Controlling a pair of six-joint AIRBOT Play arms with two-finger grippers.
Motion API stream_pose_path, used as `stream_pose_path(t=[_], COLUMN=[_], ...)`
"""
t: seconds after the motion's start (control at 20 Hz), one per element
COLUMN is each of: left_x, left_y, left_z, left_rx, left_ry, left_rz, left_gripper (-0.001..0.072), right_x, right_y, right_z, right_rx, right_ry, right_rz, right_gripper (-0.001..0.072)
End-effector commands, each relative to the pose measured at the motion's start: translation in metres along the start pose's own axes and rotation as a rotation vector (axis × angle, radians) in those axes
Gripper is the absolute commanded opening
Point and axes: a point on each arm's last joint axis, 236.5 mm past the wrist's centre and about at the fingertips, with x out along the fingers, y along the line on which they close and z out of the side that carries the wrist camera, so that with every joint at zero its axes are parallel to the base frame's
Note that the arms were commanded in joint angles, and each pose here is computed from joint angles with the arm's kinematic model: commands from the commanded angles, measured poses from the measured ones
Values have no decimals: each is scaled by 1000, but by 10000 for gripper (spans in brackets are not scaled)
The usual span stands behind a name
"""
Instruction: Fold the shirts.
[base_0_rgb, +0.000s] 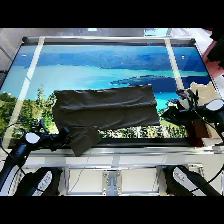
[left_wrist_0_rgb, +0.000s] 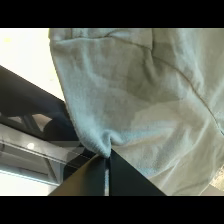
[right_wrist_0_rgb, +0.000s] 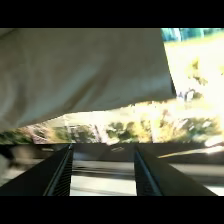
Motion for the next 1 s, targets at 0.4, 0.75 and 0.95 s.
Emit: stream_pose_path(t=[0.4,0.75,0.95], left_x=[0,0,0], left_y=[0,-1,-1], left_z=[0,0,0], left_rx=[18,18,20], left_ry=[0,0,1], left_rz=[-2,-3,-3], left_gripper=[10,9,10], right_x=[63,63,73], right_y=[-37,-50,-50], right_z=[1,26,20], right_rx=[442,472,473], right_ry=[-112,-218,-169], right_rz=[114,95,109], right_gripper=[446,314,315])
